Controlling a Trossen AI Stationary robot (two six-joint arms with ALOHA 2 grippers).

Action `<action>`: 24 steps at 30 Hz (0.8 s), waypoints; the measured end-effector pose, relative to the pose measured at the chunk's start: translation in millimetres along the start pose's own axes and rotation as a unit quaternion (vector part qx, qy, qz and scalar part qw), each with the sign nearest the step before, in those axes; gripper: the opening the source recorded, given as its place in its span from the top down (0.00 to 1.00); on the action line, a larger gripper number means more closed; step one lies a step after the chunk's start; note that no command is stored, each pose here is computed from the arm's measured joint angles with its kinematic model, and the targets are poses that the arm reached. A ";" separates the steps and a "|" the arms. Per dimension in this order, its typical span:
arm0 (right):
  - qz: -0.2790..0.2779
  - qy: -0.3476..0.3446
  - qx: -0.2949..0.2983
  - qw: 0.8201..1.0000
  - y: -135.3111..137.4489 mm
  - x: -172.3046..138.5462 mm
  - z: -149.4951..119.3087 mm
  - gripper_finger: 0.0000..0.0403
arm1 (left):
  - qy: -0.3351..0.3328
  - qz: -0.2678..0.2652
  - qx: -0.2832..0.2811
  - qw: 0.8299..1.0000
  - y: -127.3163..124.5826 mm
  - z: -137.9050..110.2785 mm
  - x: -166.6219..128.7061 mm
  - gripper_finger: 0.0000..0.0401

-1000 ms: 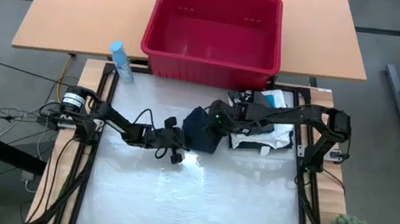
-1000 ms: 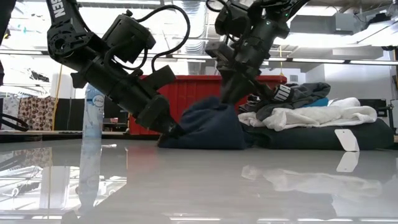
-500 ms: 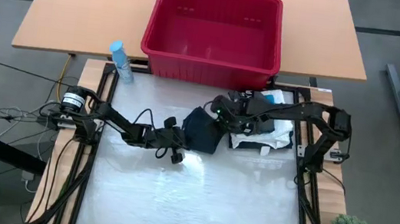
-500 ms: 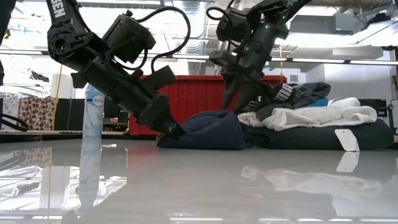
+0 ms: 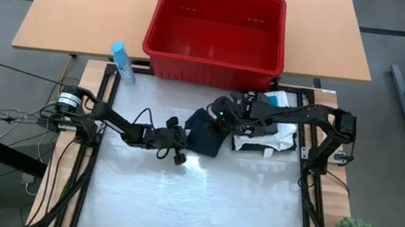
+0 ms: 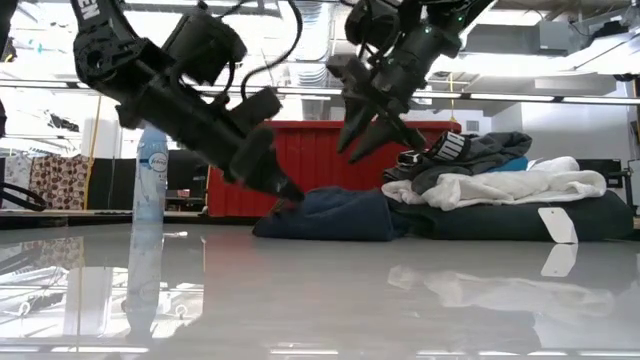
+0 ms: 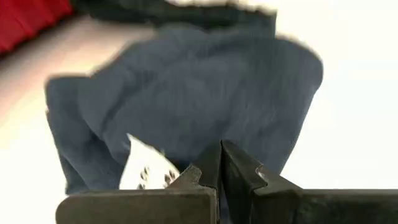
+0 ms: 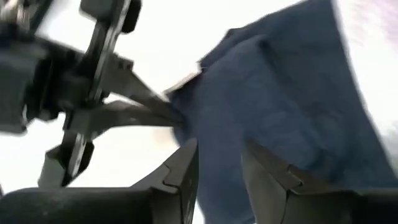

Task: Fold laundry
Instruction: Fold the black shorts, then stack the black shorts on the gray boxers

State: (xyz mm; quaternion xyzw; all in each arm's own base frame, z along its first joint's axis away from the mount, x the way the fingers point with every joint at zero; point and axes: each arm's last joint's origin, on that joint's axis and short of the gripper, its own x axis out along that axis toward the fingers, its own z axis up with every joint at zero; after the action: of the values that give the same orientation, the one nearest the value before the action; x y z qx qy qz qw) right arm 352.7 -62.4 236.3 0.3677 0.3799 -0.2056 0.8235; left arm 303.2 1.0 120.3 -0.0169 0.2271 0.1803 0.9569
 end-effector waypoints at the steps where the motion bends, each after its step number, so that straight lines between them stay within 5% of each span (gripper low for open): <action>1: 0.005 0.000 -0.008 1.000 3.1 0.0 -1.9 0.65 | -0.008 -0.001 0.000 1.000 0.6 4.5 -2.6 1.00; 7: 0.006 0.000 -0.067 0.998 28.6 -9.2 -14.4 0.70 | -0.078 0.014 -0.003 0.997 8.2 42.6 -29.9 1.00; 10: -0.032 0.000 -0.086 0.996 40.6 -18.3 -20.9 0.73 | -0.087 0.037 -0.064 0.993 26.8 52.5 -33.7 1.00; 15: -0.092 -0.043 -0.119 0.988 54.8 -24.6 -34.6 0.79 | -0.010 -0.063 -0.177 0.982 62.8 41.9 -19.4 1.00; 21: -0.135 -0.025 -0.155 0.978 52.8 8.1 -46.0 0.96 | -0.016 -0.087 -0.153 0.984 72.7 40.2 -12.8 1.00; 24: -0.145 -0.027 -0.166 0.975 52.3 21.3 -48.5 0.95 | -0.027 -0.082 -0.135 0.987 72.8 41.7 -12.8 1.00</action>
State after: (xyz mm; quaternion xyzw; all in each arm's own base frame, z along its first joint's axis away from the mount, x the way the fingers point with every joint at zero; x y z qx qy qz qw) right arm 375.4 7.1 221.9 0.1615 0.4351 -0.2668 0.8447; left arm 284.8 69.5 167.0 -0.1593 0.1727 0.1307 0.9632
